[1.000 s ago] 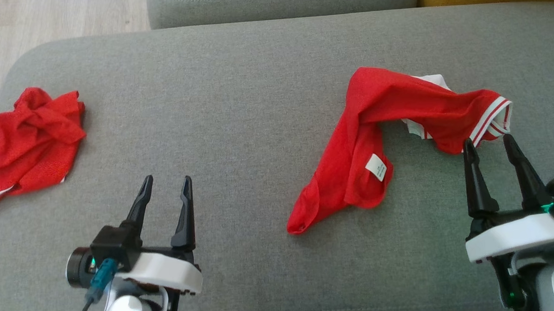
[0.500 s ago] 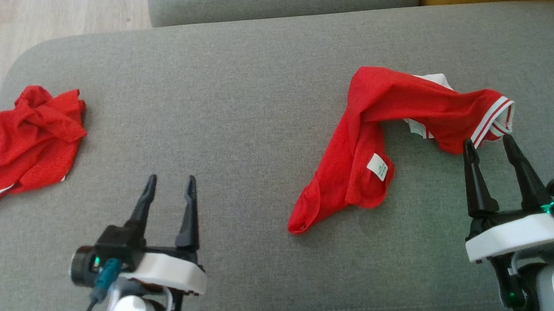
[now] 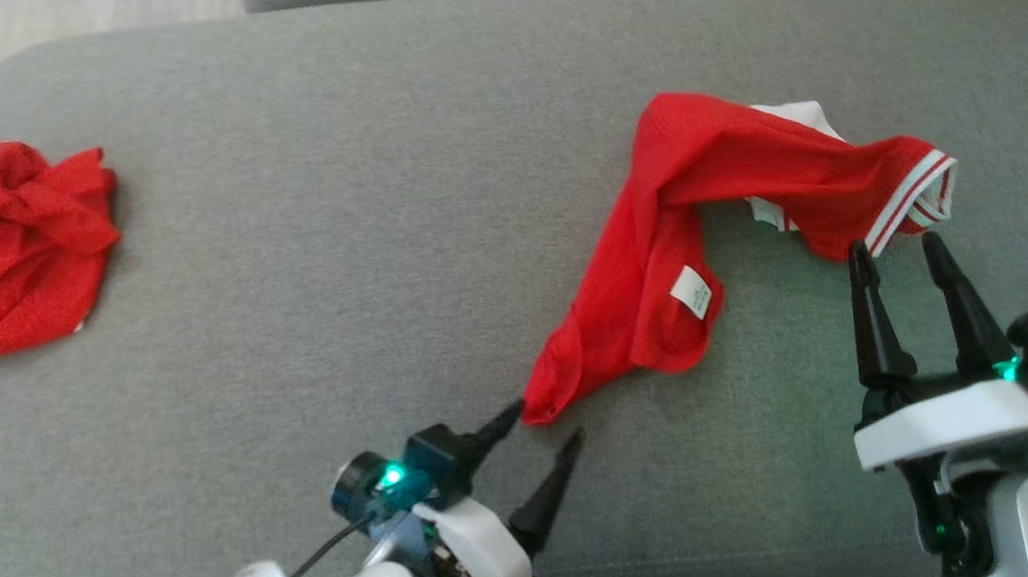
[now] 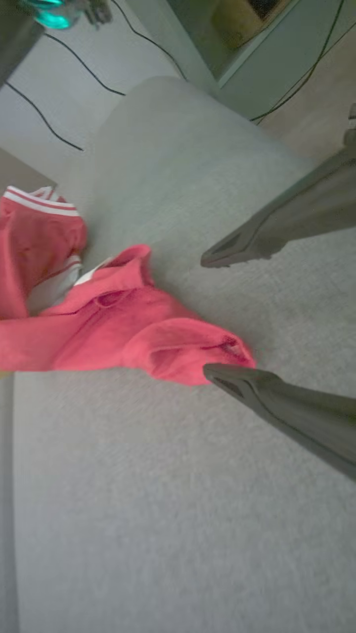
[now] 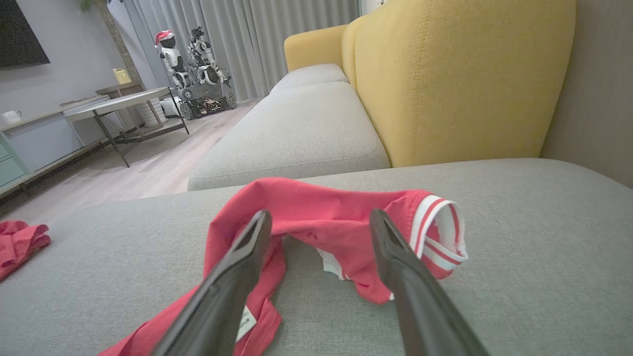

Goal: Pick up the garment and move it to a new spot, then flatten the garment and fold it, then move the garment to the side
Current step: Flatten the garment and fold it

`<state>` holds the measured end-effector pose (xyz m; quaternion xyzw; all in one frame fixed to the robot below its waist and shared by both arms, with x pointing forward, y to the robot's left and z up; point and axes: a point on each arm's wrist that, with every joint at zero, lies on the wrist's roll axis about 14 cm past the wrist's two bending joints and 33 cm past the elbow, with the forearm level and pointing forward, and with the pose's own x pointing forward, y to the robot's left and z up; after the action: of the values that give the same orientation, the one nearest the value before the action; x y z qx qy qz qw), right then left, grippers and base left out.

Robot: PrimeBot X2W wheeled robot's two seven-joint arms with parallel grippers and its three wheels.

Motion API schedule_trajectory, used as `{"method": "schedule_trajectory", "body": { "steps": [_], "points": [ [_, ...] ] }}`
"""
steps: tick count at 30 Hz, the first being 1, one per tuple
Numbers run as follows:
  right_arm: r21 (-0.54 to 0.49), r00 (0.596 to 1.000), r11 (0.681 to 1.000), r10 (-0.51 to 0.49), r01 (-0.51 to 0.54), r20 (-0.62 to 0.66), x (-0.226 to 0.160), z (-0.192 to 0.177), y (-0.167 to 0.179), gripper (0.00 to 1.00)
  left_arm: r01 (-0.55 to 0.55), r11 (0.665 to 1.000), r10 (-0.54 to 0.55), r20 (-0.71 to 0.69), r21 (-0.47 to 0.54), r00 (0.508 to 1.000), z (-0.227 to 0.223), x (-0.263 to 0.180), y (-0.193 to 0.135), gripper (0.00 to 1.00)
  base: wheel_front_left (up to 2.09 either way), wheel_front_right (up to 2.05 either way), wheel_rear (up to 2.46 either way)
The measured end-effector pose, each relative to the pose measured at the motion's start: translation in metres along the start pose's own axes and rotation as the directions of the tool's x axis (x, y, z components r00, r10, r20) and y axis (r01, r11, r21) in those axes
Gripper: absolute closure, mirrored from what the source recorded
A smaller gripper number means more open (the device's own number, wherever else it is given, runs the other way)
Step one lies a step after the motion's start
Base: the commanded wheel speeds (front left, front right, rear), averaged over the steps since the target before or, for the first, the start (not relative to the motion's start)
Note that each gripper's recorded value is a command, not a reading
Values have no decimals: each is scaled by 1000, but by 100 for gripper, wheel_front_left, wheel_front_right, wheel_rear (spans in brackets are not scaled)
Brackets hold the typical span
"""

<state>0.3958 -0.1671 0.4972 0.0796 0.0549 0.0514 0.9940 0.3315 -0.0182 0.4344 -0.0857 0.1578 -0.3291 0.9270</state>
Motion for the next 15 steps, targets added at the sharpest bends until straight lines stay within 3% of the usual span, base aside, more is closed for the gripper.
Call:
{"method": "schedule_trajectory", "body": {
  "steps": [7, 9, 15],
  "points": [
    [1, 999, 999, -46, 46, -11, 0, -5, -15, 0, 64, 998, -63, -109, 4, 992, -26, 19, -4, 0, 0, 0, 0],
    [7, 998, 998, -56, 56, -17, -1, -7, -19, 0, 54, 998, -52, -108, 10, 993, -26, 24, 2, 100, 0, 0, 0],
    [11, 998, 998, -69, 69, -14, -2, -7, -23, 0, -53, 998, 53, 26, 19, 998, 7, 32, 36, 100, 0, 0, 0]
  ]
}}
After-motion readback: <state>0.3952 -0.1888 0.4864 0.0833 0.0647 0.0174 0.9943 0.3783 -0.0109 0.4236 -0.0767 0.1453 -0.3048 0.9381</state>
